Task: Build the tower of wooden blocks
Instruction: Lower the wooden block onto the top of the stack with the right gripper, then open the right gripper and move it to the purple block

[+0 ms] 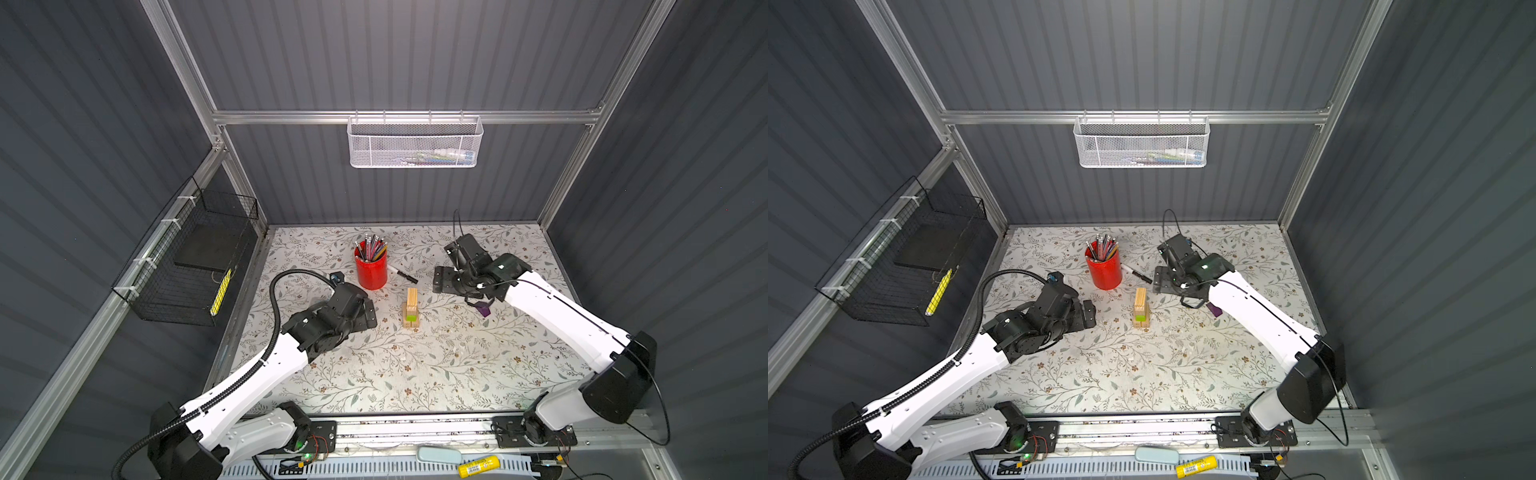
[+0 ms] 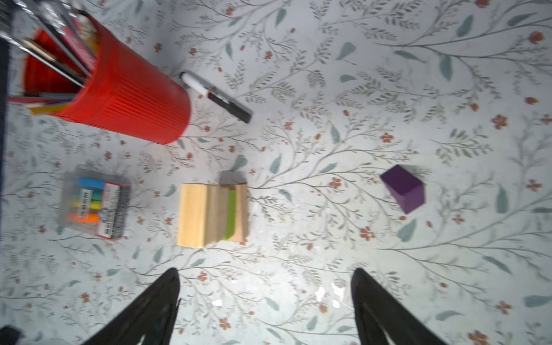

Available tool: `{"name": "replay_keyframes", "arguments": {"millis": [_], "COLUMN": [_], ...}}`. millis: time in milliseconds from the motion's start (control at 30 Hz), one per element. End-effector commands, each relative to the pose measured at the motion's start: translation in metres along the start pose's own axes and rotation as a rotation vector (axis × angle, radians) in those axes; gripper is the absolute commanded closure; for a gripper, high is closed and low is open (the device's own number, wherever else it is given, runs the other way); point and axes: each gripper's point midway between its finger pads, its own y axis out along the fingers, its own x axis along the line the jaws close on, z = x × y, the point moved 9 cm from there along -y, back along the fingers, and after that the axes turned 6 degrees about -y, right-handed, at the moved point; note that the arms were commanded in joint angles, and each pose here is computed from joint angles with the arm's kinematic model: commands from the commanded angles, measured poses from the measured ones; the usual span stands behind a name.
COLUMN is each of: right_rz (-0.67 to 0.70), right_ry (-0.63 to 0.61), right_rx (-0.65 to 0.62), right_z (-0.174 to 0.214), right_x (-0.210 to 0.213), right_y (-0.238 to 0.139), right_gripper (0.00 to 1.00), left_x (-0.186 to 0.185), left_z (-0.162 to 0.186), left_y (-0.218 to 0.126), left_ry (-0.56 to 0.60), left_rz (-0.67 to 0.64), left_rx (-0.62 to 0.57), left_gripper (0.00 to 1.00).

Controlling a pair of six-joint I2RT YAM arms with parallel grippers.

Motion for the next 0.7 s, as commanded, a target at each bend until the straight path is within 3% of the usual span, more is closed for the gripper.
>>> {"name": "replay_keyframes", "arguments": {"millis": [0,367,667], "right_rz": [-0.023,0.033,0.001], "right_ry": [-0.009,0.162,0.155], "right_rx": [-0.005,0.055,0.119], "right_z": [0.006,0.023,0.004], "right_x": [-0.025,-0.116,-0.129], "right_y": [0.014,0.074,0.122], "right_gripper": [0.04,0.01,0.01], "left_x": [-0.014,-0.049,-0.06], "left_z": [-0.007,0.005,0.011], "left_y": [-0.005,0.012,0.024], "left_ry": [0.016,0.052,0.034], "left_rz": [0.116,0.24,0.243], "left_rx": [0.01,0.058,0.058], "left_gripper": [0.0,0.0,0.0]}}
